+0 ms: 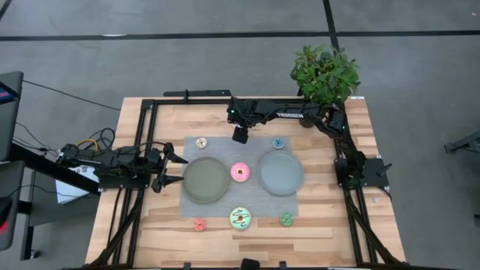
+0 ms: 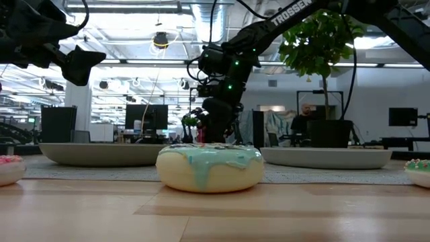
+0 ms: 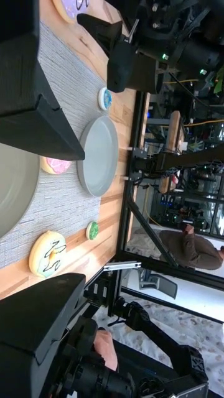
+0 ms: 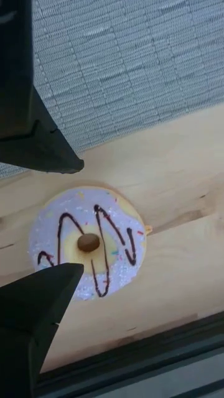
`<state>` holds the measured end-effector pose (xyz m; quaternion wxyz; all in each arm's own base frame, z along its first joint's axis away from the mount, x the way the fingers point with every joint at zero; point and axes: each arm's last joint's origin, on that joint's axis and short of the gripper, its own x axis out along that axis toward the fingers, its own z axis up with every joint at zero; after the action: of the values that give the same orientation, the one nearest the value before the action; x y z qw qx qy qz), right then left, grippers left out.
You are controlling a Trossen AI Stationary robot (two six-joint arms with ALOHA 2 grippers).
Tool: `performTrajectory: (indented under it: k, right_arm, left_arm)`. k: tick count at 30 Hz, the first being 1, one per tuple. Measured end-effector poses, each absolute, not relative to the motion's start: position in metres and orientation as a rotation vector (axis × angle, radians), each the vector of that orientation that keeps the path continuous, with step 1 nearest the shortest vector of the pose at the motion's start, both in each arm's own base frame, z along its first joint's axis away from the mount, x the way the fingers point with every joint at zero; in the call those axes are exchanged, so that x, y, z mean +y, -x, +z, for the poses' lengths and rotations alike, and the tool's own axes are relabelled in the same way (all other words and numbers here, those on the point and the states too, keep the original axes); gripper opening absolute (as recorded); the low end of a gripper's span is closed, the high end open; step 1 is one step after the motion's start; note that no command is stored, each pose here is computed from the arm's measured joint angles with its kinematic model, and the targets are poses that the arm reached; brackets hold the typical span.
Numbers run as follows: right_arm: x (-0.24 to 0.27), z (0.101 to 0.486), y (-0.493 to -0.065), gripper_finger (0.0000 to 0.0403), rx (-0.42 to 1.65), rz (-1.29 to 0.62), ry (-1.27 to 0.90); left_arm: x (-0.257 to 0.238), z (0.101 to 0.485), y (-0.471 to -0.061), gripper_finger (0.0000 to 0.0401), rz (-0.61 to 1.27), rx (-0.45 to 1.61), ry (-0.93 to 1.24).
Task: Pick & Place donuts
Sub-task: Put the big purple donut into the blue plate
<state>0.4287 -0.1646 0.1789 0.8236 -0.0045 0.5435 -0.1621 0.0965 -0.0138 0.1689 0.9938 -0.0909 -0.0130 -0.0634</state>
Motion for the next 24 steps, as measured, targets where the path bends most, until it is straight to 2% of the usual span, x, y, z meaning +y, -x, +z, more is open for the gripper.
performTrajectory:
  k: [24]
  right_arm:
    - [-0.1725, 0.1793, -0.4267, 0.0240, 1.144, -0.397, -0.009]
  left_arm:
    - [-0.0138, 0.1690, -0.0965, 0.0304, -0.128, -0.026, 0.182]
